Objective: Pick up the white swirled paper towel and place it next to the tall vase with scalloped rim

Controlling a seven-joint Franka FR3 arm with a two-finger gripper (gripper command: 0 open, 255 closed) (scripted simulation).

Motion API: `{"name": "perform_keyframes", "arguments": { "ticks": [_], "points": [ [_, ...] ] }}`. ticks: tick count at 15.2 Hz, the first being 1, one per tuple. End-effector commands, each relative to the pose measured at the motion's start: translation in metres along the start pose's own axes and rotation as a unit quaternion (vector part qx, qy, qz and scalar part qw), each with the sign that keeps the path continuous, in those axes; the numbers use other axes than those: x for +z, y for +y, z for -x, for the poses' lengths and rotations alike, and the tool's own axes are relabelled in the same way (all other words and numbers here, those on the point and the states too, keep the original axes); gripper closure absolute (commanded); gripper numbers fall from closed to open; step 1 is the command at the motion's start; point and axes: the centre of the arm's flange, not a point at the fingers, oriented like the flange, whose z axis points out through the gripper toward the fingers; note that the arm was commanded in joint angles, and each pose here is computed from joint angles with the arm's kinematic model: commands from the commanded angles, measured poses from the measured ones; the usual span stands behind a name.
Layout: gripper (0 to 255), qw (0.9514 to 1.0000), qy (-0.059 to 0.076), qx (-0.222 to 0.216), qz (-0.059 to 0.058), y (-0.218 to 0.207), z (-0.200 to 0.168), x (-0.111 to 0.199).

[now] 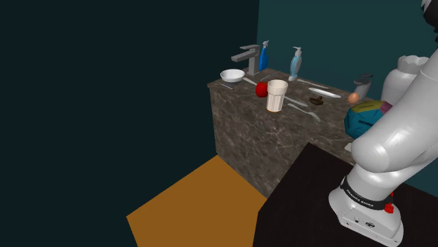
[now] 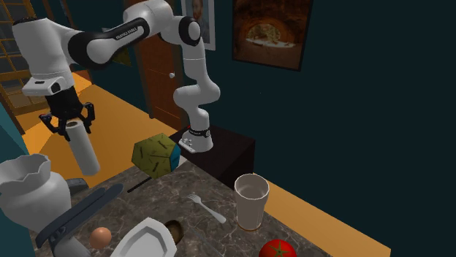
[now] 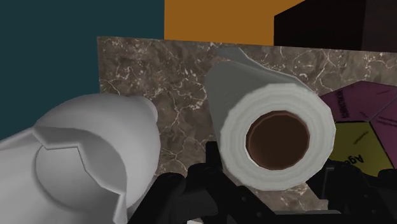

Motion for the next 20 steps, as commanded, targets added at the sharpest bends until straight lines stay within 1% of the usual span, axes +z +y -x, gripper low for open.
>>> {"name": "perform_keyframes", "arguments": {
  "ticks": [1,18,20],
  "points": [
    [255,1.0000,0.000,0.000,0.000,-0.001,-0.001,0.010],
    [255,1.0000,0.000,0.000,0.000,-0.002,-0.003,0.101],
    [255,1.0000,0.000,0.000,0.000,-0.002,-0.003,0.101]
  ]
}}
